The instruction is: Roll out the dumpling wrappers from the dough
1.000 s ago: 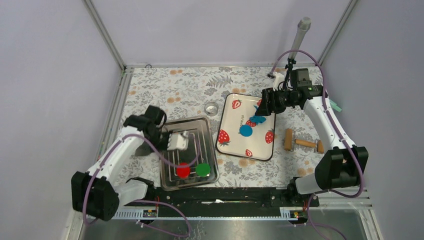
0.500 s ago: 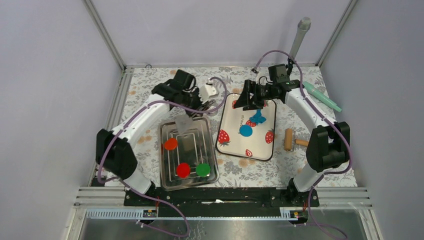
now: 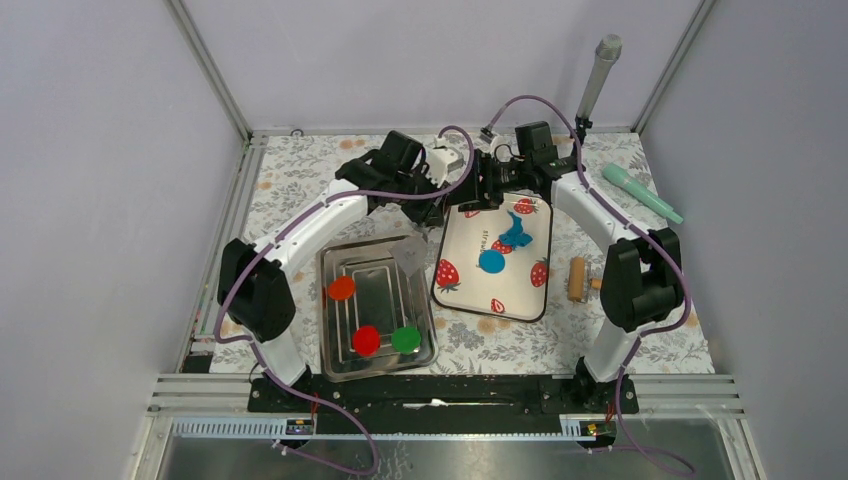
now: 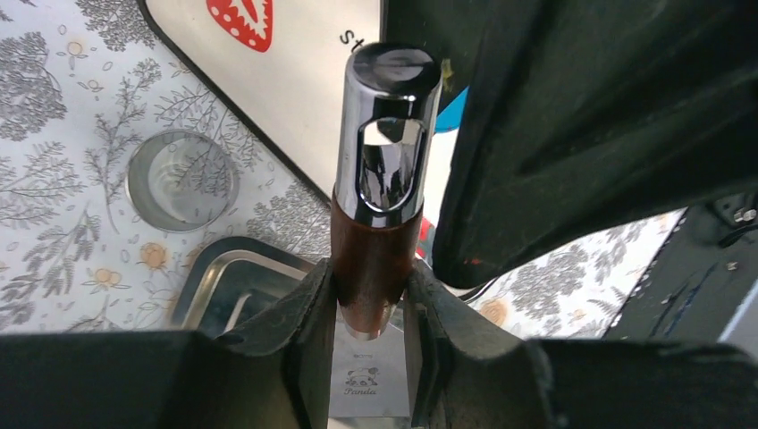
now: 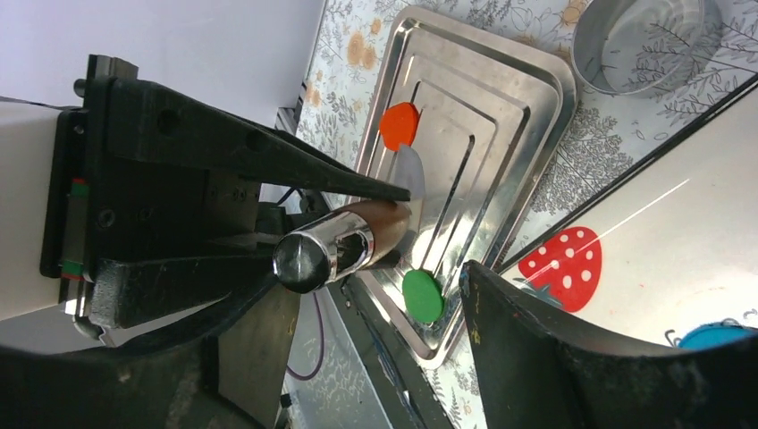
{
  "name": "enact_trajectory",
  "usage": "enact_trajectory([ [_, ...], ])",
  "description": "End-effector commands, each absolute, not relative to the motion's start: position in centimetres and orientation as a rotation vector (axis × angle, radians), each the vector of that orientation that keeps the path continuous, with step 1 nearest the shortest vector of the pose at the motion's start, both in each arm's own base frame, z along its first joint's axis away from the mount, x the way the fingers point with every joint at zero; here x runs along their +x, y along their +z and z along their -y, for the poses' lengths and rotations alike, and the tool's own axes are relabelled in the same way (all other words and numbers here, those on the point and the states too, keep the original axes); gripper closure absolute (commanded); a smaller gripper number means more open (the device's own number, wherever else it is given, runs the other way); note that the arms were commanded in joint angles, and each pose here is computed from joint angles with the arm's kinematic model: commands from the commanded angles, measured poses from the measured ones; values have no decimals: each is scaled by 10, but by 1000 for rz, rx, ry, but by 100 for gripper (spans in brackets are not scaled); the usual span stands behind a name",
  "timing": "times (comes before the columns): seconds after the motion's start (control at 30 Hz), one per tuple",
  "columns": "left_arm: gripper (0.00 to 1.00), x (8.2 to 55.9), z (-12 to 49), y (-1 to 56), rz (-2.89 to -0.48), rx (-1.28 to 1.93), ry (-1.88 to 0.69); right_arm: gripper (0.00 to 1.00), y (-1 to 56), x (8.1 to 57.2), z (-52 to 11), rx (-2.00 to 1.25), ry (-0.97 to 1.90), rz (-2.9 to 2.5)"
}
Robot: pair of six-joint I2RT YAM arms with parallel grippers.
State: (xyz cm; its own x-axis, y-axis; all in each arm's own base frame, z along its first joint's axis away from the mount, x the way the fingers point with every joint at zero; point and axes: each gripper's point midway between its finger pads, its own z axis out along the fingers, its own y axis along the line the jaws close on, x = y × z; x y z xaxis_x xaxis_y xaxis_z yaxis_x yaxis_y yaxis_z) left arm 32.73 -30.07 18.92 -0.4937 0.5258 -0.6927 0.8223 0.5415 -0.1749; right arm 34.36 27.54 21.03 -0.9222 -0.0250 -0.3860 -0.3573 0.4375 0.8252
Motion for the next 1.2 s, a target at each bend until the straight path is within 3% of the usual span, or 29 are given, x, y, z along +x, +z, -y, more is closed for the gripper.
enact_trajectory([
  [0.0, 100, 330, 326, 228, -2139, 948, -853, 29, 223, 345, -285, -383, 1508, -2310],
  [0.37, 100, 326, 337, 241, -2122, 909, -954, 52, 212, 345, -299, -398, 1413, -2336],
  [0.47, 100, 327, 337, 241, -2123, 900, -952, 65, 209, 344, -299, -394, 1414, -2345],
  [0.57, 100, 327, 335, 238, -2128, 901, -936, 91, 213, 342, -300, -416, 1429, -2329],
  [0.6, 90, 329, 333, 237, -2129, 904, -919, 100, 216, 342, -299, -423, 1428, -2320],
  [0.67, 69, 331, 326, 232, -2131, 913, -876, 100, 221, 341, -298, -432, 1426, -2304],
  [0.77, 56, 326, 312, 229, -2072, 987, -919, 100, 231, 340, -292, -437, 1438, -2276],
  [0.97, 50, 318, 281, 229, -1812, 1169, -994, 100, 248, 333, -278, -458, 1496, -2216],
  [1.17, 49, 293, 291, 233, -1753, 1301, -1175, 100, 261, 315, -276, -570, 1567, -2130],
])
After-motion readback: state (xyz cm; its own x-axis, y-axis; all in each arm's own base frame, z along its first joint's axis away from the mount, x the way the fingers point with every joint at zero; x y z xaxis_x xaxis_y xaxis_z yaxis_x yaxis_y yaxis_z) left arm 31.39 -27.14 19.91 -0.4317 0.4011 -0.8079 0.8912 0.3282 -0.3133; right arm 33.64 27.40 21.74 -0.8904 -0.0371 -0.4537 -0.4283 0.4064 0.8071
